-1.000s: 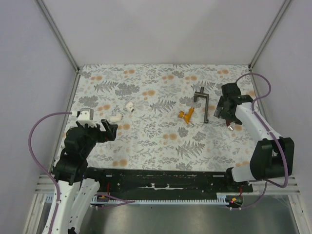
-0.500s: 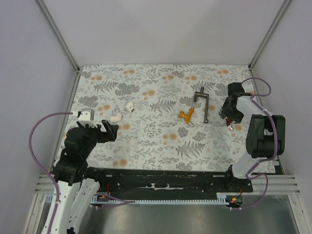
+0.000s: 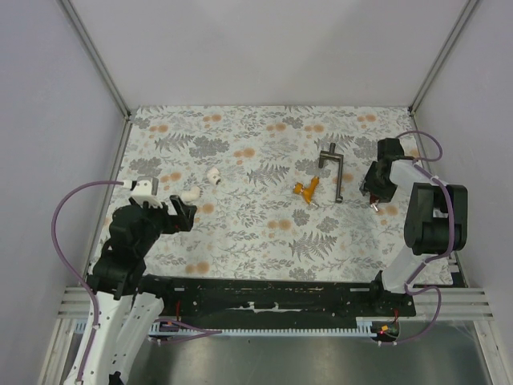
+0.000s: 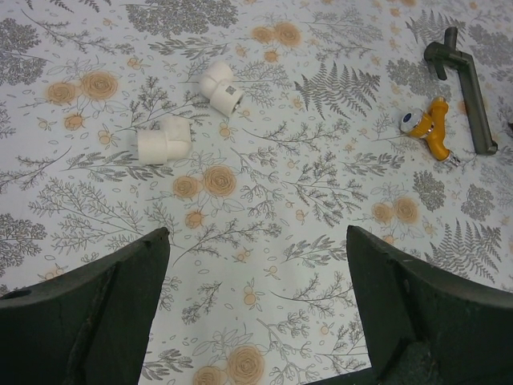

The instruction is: Install the water faucets

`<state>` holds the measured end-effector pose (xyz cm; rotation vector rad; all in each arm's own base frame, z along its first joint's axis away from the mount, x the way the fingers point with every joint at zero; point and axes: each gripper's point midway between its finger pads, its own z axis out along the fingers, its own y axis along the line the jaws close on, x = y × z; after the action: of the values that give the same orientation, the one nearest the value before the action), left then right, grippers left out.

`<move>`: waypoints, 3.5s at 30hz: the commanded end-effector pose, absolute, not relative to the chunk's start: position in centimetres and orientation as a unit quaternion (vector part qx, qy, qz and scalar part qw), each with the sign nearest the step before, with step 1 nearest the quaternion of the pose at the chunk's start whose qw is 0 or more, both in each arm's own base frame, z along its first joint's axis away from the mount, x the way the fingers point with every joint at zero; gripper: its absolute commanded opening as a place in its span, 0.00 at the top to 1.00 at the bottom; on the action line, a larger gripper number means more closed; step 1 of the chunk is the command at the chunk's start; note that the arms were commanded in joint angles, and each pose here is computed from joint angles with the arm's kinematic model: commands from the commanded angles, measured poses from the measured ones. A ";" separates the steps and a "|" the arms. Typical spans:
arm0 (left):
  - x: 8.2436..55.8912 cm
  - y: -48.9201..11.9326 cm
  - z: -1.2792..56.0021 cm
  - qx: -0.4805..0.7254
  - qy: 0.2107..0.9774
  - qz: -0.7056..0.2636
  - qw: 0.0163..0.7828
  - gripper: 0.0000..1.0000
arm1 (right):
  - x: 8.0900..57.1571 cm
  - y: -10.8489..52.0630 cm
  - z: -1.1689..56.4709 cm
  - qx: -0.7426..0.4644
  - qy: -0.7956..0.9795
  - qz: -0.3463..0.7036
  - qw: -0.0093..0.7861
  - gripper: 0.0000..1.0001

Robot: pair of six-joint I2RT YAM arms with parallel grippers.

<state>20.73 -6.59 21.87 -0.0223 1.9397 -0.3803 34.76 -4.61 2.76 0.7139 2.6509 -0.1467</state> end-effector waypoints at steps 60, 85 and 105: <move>27.7 -26.7 17.4 -0.128 0.801 -0.481 0.332 0.04 | 25.6 27.8 16.5 -0.191 0.855 0.334 0.349 1.00; 28.2 -32.6 16.8 -0.145 0.771 -0.552 0.281 0.98 | 25.7 27.6 15.8 -0.186 0.856 0.314 0.366 0.95; 26.2 -23.5 23.3 -0.144 0.835 -0.294 0.443 0.98 | 24.6 26.1 25.7 -0.300 0.754 0.310 0.495 0.02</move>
<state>25.85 -25.40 22.64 -0.3891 2.0713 -0.9171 24.16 25.14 23.80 -0.5735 1.8684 0.7875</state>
